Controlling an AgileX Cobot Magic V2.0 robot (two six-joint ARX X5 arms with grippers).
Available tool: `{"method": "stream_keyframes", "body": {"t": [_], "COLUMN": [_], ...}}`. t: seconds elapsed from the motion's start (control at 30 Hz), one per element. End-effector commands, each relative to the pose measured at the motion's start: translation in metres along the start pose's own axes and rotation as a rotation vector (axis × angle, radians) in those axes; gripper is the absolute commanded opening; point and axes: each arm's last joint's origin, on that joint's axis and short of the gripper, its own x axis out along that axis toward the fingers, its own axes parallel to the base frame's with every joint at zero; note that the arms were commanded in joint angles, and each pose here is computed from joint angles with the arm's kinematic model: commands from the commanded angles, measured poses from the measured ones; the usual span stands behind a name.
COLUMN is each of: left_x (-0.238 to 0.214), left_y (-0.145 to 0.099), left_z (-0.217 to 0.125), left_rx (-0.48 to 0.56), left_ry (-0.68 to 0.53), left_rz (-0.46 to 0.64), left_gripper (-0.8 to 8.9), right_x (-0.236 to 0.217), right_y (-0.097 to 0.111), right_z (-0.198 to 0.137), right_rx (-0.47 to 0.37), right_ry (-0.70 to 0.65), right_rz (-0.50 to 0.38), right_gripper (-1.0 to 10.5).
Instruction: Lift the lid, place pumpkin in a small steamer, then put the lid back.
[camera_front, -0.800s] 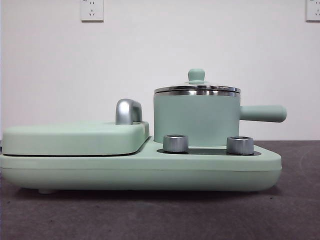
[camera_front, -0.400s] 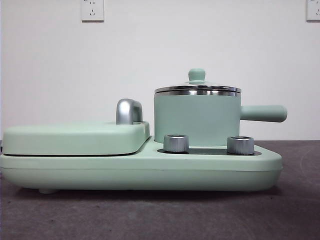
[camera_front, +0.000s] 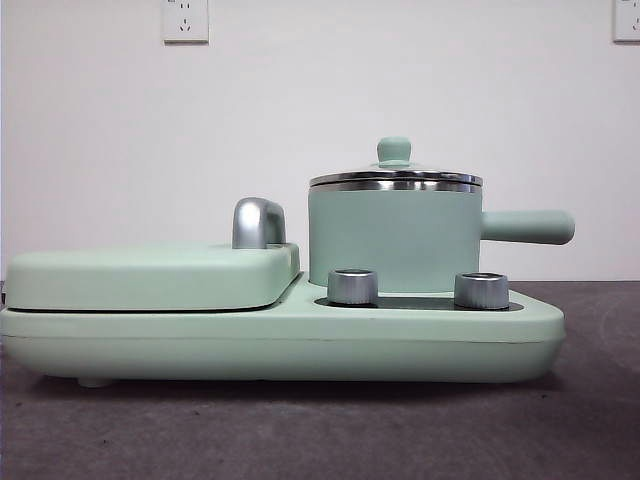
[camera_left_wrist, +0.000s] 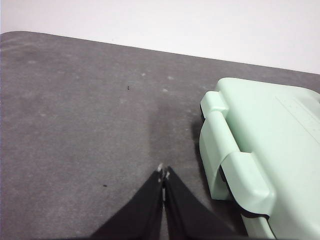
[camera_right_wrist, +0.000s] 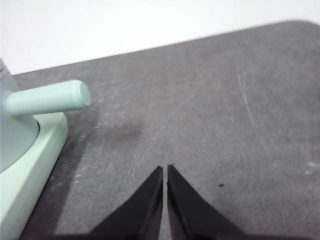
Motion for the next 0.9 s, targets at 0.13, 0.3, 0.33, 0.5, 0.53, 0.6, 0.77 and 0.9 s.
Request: {"method": "stream_keyframes", "body": {"t": [0.13,0.3,0.33,0.5,0.53,0.6,0.77,0.9], "left_x": [0.0017,0.0017,0.0017,0.0017,0.0017,0.0017,0.0017,0.0017], "left_y": [0.0011,0.0011,0.0011,0.0011,0.0011,0.0011,0.0011,0.0011], "left_z": [-0.0066,-0.0066,-0.0066,-0.0066,-0.0066,-0.0066,-0.0066,-0.0066], "left_rx": [0.006,0.006,0.006,0.006,0.006,0.006,0.006,0.006], "left_ry": [0.024,0.024,0.024,0.024,0.024,0.024,0.024,0.024], "left_rz": [0.006,0.006,0.006,0.006,0.006,0.006,0.006,0.006], "left_gripper": [0.06,0.06,0.06,0.06,0.06,0.06,0.06,0.06], "right_x": [0.0005,0.0005,0.0005,0.0005,0.0005,0.0005,0.0004,0.0004], "right_y": [-0.0003,-0.0001,0.0003,0.0031,0.0035,0.0039,0.0042,0.0042], "right_z": [-0.0022,-0.0023,-0.0024,-0.0031,-0.0031,-0.0026,-0.0012,-0.0012], "right_rx": [-0.121,-0.173,-0.183,-0.207,-0.208,-0.209,-0.209,-0.209], "right_ry": [0.008,0.008,0.009,0.012,0.012,0.007,-0.007,-0.007], "right_rz": [0.004,0.006,0.01,0.038,0.042,0.046,0.047,0.047], "right_gripper": [0.1,0.1,0.1,0.1,0.1,0.1,0.1,0.1]}}
